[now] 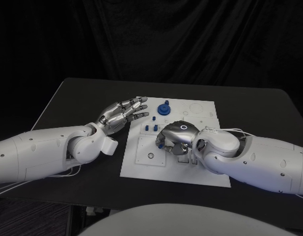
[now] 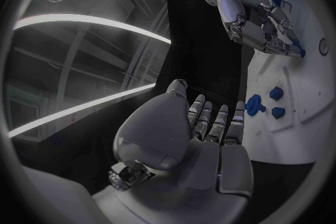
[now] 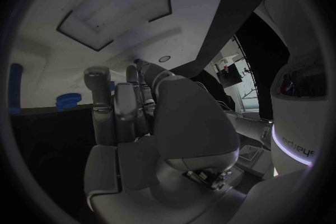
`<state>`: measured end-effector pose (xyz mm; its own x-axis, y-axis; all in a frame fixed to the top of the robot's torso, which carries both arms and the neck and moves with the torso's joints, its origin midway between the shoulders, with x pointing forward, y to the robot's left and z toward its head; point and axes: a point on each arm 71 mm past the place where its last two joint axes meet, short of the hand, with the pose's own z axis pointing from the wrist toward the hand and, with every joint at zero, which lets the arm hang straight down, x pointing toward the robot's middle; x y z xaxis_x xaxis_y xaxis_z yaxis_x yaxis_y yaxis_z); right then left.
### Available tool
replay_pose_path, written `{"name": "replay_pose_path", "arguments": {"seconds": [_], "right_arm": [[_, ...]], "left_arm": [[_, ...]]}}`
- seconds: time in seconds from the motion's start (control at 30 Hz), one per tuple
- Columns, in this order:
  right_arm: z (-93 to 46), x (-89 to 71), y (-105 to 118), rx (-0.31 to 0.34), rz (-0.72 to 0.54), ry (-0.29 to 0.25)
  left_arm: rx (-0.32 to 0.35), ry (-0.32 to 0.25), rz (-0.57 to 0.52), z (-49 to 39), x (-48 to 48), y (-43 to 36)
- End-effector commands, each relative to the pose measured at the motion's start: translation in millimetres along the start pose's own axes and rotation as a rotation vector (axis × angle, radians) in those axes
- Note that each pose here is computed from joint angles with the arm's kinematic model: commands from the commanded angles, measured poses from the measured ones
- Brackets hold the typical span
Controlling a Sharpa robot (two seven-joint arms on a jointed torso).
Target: Assemble the parts on the task board
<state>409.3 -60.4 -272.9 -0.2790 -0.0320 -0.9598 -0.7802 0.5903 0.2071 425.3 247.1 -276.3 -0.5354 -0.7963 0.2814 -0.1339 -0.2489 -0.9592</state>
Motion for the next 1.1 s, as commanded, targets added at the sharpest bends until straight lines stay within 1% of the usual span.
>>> {"name": "replay_pose_path", "arguments": {"seconds": [0.03, 0.27, 0.4, 0.5, 0.67, 0.8, 0.9, 0.93, 1.0, 1.1], "right_arm": [[-0.7, 5.1, -1, 0.016, -0.005, 0.026], [-0.7, 7.1, -3, 0.028, -0.006, 0.046], [-0.9, 7.1, -4, 0.032, -0.006, 0.045], [-2.0, 6.4, -5, 0.031, -0.006, 0.032], [-7.2, 2.1, -9, 0.034, -0.002, -0.021], [-14.4, -7.3, -14, 0.046, -0.003, -0.070], [-22.6, -20.2, -21, 0.068, 0.002, -0.098], [-24.9, -23.7, -23, 0.075, 0.001, -0.102], [-34.4, -37.5, -31, 0.104, -0.007, -0.111], [-48.4, -53.9, -41, 0.148, -0.023, -0.103]], "left_arm": [[0.005, 0.012, -0.016, 0.3, 1.8, 0.3], [0.003, 0.014, -0.017, 0.3, 2.2, 1.1], [0.002, 0.014, -0.018, 0.2, 2.1, 1.3], [0.002, 0.012, -0.017, 0.1, 1.7, 1.5], [0.002, 0.009, -0.015, -0.5, 0.6, 1.6], [0.002, 0.006, -0.015, -1.5, -0.2, 1.5], [0.002, 0.003, -0.014, -2.7, -1.0, 1.1], [0.003, 0.002, -0.013, -3.0, -1.2, 1.0], [0.004, -0.002, -0.011, -4.2, -2.1, 0.4], [0.005, -0.007, -0.009, -5.7, -3.2, -0.2]]}}
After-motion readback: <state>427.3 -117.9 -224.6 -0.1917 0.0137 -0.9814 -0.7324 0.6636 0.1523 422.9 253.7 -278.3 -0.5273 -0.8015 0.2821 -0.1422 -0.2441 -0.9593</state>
